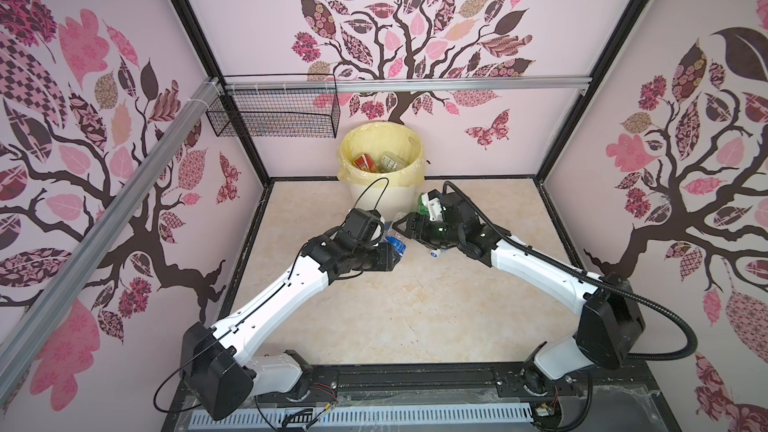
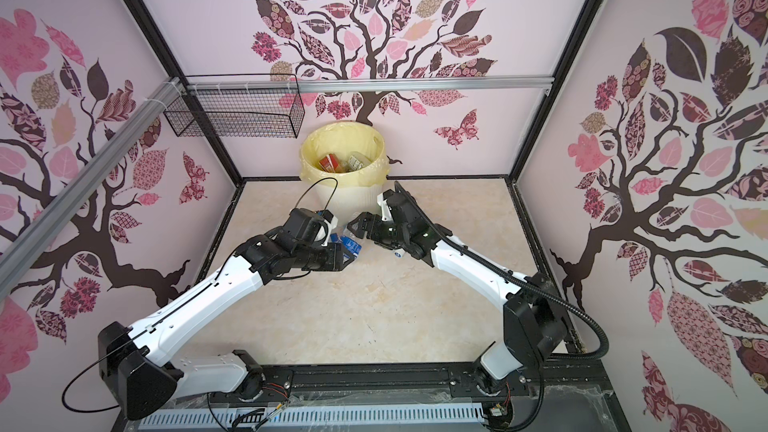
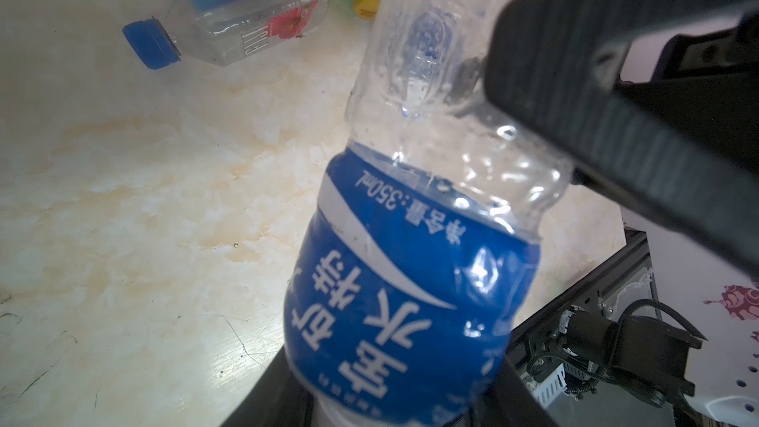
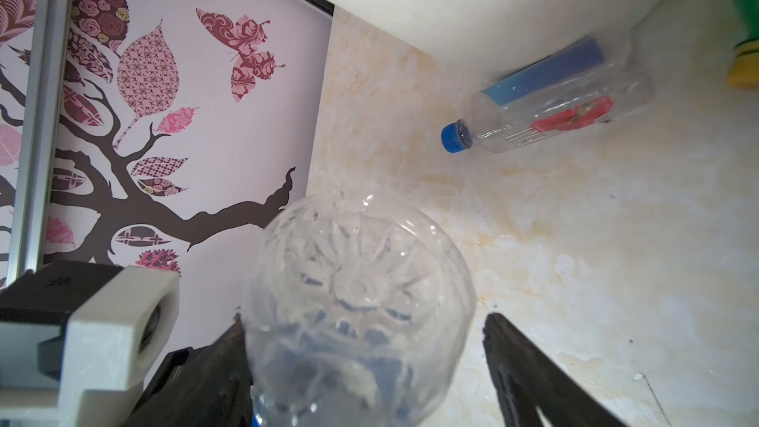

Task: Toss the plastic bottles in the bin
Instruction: 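Lift the blue-labelled bottle toward the right gripper and grasp its base with the right gripper, then carry the blue-labelled bottle over the bin with the right gripper while the left releases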

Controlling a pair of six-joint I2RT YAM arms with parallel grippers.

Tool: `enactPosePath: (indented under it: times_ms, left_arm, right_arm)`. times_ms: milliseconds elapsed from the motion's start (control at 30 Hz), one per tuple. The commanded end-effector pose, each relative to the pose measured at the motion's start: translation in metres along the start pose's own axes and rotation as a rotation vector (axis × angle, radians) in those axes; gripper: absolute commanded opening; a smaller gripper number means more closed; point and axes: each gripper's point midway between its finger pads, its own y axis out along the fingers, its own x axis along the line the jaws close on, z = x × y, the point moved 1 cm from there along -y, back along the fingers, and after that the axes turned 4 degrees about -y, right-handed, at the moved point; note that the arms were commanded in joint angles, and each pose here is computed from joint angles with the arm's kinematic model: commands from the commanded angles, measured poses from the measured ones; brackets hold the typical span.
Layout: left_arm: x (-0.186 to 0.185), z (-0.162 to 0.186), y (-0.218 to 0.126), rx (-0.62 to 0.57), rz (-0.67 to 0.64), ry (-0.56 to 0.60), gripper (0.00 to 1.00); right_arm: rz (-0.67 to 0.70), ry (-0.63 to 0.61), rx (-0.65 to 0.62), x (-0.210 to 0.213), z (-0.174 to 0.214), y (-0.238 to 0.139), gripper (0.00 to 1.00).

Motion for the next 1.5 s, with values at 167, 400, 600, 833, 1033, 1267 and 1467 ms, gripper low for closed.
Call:
enactPosePath:
  times_ms: [167,400,600,833,1033,1267,1467]
  left_arm:
    - [0.002,0.004,0.000,-0.009,0.010,-0.002,0.41]
    - [-0.002,0.002,0.001,-0.006,0.022,0.003,0.41]
    - [-0.002,0.003,0.006,0.006,0.023,0.002,0.42]
    - [-0.002,0.000,0.009,0.006,0.018,0.010,0.44]
    - [-0.002,-0.002,0.012,0.007,0.015,0.011,0.46]
    - [-0.002,-0.005,0.010,-0.005,0.015,0.011,0.48]
    - [0.000,-0.007,0.010,-0.011,0.011,0.007,0.51]
  right_arm:
    - [-0.071,0.001,0.029,0.021,-0.007,0.014,0.81]
    - [-0.093,0.008,0.042,0.022,-0.005,0.019,0.70]
    - [-0.099,0.010,0.054,0.021,-0.003,0.023,0.59]
    - [-0.096,-0.007,0.052,0.022,-0.005,0.023,0.45]
    - [-0.083,-0.028,0.048,0.022,-0.008,0.021,0.38]
    - [-0.071,-0.034,0.055,0.022,-0.007,0.022,0.32]
    - [-0.059,-0.044,0.051,0.021,-0.009,0.021,0.31]
